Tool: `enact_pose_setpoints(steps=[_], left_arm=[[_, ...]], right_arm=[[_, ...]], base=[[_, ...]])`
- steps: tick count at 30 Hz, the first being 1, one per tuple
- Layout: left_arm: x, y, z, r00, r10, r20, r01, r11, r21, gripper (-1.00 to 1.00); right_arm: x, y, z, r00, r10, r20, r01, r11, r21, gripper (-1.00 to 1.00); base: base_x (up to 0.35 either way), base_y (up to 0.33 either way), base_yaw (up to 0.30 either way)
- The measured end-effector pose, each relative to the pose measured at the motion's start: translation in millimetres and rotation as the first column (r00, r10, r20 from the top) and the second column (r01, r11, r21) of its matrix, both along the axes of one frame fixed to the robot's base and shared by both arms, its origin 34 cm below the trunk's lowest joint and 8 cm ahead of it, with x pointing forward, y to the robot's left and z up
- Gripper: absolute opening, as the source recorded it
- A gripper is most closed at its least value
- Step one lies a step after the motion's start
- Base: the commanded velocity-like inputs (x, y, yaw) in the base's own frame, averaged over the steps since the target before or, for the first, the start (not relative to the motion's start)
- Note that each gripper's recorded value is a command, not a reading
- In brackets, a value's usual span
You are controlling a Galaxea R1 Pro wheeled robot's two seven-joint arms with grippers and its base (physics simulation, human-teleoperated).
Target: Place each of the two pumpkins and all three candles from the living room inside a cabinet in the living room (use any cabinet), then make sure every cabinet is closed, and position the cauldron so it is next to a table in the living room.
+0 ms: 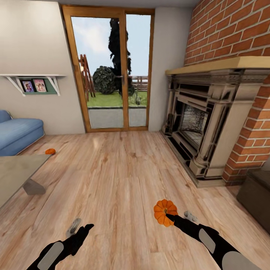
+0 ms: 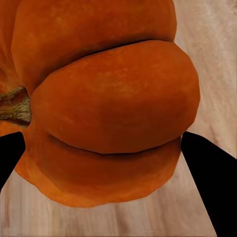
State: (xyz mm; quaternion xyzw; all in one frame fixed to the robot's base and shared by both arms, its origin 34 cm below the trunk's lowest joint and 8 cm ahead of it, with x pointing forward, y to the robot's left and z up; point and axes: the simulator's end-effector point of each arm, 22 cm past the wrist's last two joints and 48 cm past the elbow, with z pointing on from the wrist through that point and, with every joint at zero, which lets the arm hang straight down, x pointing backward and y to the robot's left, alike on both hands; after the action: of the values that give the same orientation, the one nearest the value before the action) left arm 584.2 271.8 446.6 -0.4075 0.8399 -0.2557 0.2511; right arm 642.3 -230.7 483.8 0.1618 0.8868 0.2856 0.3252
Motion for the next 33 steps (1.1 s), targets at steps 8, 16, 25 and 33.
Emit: enact_pose_setpoints(steps=[8,16,25,33], left_arm=[[-0.1,0.1,0.0,1.000,0.000,0.000,0.000,1.000,0.000,1.00],[0.0,0.0,0.0,1.000,0.000,0.000,0.000,1.000,0.000,1.00],[-0.2,0.1,-0.2,1.000,0.000,0.000,0.000,1.000,0.000,1.00],[-0.3,0.1,-0.3,1.000,0.000,-0.001,0.000,1.000,0.000,1.00]], right_arm=[[-0.2,-0.1,-0.4,1.000,-0.001,-0.001,0.001,1.000,-0.001,-1.00],[-0.2,-0.1,-0.3,1.000,-0.001,-0.001,0.001,1.000,0.000,-1.00],[-0.3,-0.1,-0.4,1.000,-0.001,-0.001,0.001,1.000,0.000,-1.00],[-0.3,-0.1,-0.4,1.000,-0.001,-0.001,0.001,1.000,0.000,-1.00]], base=[[0.336,0.000,0.108],[0.334,-0.021,0.051],[0.331,-0.070,0.087],[0.330,-0.075,0.087]])
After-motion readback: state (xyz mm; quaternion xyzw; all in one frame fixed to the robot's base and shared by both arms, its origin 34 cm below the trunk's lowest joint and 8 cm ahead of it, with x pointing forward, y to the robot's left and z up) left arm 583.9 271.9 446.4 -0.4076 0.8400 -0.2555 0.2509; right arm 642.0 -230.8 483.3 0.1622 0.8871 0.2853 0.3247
